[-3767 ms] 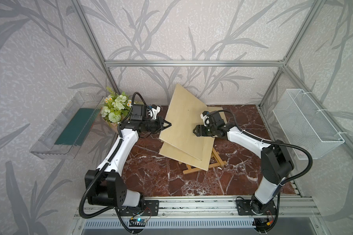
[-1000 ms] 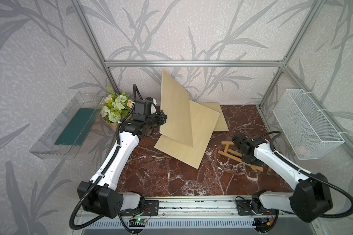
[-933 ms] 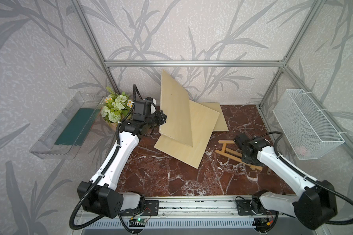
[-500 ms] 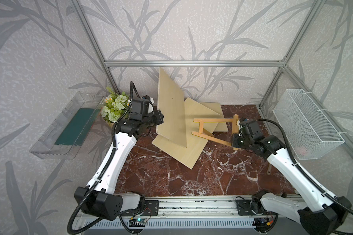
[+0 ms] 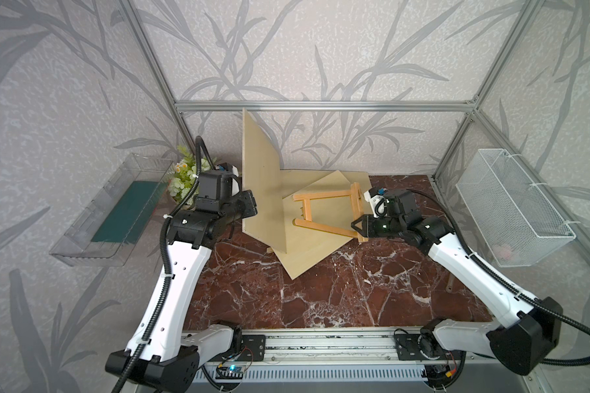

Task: Assemble the easel
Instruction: Place the easel at the center of the board.

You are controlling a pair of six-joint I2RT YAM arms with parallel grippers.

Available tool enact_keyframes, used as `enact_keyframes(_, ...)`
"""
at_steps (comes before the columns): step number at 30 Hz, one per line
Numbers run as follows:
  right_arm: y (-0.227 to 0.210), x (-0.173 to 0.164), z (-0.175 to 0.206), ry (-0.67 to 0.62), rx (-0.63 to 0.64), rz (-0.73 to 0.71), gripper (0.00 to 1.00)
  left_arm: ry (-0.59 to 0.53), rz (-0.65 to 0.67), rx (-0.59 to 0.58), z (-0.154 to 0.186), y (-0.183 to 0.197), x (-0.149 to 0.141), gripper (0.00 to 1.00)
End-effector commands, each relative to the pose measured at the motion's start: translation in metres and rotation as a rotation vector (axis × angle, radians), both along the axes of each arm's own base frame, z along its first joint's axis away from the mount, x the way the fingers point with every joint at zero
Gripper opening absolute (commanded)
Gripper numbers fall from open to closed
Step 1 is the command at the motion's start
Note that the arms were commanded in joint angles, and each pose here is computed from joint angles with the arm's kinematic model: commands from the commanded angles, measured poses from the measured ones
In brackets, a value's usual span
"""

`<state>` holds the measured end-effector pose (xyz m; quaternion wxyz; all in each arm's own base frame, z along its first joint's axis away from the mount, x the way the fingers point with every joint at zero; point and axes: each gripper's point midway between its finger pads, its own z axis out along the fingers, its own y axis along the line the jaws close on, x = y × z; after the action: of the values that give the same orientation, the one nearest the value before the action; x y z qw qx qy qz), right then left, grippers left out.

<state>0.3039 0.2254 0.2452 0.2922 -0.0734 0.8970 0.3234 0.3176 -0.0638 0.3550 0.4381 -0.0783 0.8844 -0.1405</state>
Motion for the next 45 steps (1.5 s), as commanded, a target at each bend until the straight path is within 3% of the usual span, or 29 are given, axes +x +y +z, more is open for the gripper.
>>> enact_keyframes(1, 0.024, -0.007, 0.024, -0.042, 0.136, 0.129, 0.00, -0.427, -0.108, -0.036, 0.122, -0.013, -0.012, 0.00)
enact_keyframes(10, 0.027, -0.075, -0.029, 0.175, 0.211, 0.328, 0.00, -0.575, -0.178, -0.060, 0.165, -0.023, -0.026, 0.00)
enact_keyframes(17, 0.005, -0.117, -0.091, 0.288, 0.151, 0.332, 0.00, -0.702, -0.255, -0.076, 0.195, -0.034, -0.040, 0.00)
enact_keyframes(26, -0.016, -0.127, -0.142, 0.393, 0.069, 0.202, 0.00, -0.748, -0.288, -0.109, 0.209, -0.039, -0.049, 0.00)
enact_keyframes(35, -0.005, -0.124, -0.190, 0.582, 0.039, 0.228, 0.00, -0.833, -0.233, -0.136, 0.223, -0.029, -0.058, 0.00)
enact_keyframes(45, -0.039, -0.143, -0.226, 0.700, -0.111, 0.090, 0.00, -0.804, -0.213, -0.107, 0.212, -0.028, -0.047, 0.00)
